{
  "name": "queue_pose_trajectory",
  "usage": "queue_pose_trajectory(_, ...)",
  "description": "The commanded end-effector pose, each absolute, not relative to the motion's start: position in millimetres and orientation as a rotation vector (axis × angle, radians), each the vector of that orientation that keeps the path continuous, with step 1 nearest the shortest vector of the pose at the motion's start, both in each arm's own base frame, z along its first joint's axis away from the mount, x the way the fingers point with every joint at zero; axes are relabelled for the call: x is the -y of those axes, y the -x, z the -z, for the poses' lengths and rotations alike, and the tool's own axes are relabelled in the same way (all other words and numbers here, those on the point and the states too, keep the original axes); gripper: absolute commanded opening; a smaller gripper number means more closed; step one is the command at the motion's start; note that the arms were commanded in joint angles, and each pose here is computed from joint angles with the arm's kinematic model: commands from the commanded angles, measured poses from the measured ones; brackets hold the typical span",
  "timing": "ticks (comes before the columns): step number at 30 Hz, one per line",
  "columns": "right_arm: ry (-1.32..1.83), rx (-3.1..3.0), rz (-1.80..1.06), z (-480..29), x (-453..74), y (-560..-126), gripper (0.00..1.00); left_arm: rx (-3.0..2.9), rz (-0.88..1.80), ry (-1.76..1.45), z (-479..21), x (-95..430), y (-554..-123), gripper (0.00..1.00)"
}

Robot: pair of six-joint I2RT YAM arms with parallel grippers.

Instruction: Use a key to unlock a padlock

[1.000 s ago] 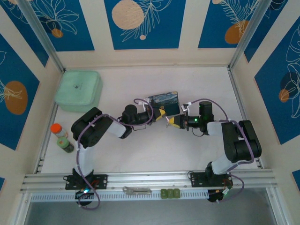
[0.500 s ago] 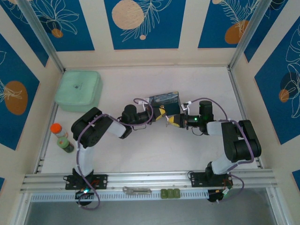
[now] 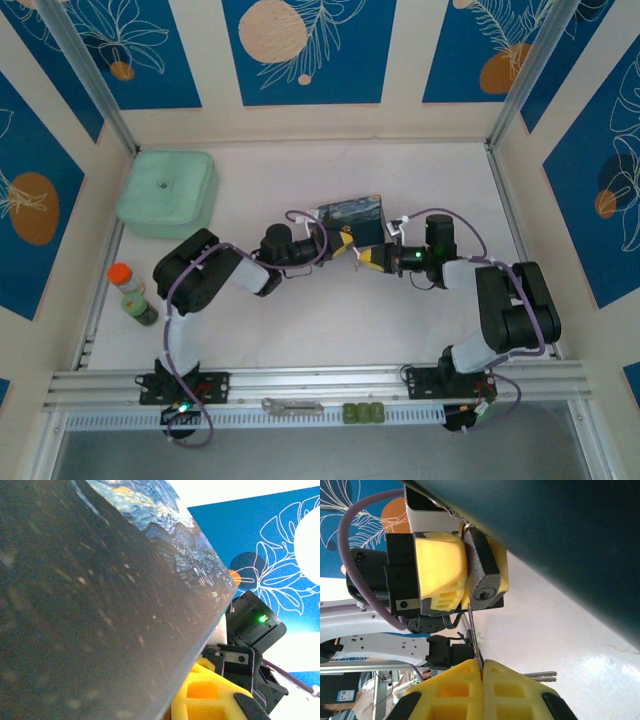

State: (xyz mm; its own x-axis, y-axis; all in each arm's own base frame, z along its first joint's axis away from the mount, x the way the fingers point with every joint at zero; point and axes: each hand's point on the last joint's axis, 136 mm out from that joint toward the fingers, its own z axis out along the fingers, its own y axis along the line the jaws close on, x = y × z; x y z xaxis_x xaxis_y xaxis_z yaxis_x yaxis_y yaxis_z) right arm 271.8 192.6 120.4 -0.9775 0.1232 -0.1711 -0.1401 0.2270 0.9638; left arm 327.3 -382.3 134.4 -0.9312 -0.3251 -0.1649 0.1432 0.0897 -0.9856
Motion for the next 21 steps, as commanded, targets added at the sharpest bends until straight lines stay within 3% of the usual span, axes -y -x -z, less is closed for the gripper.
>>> queue_pose_trajectory(1, 0.013, -2.306, -1.843, -115, -192, -268, 0.00, -1.915, 1.955, 0.118, -159, 384, -326, 0.00)
queue_pose_trajectory(21, 0.037, -2.239, -1.853, -127, -198, -284, 0.00, -1.943, 1.964, 0.115, -152, 388, -316, 0.00)
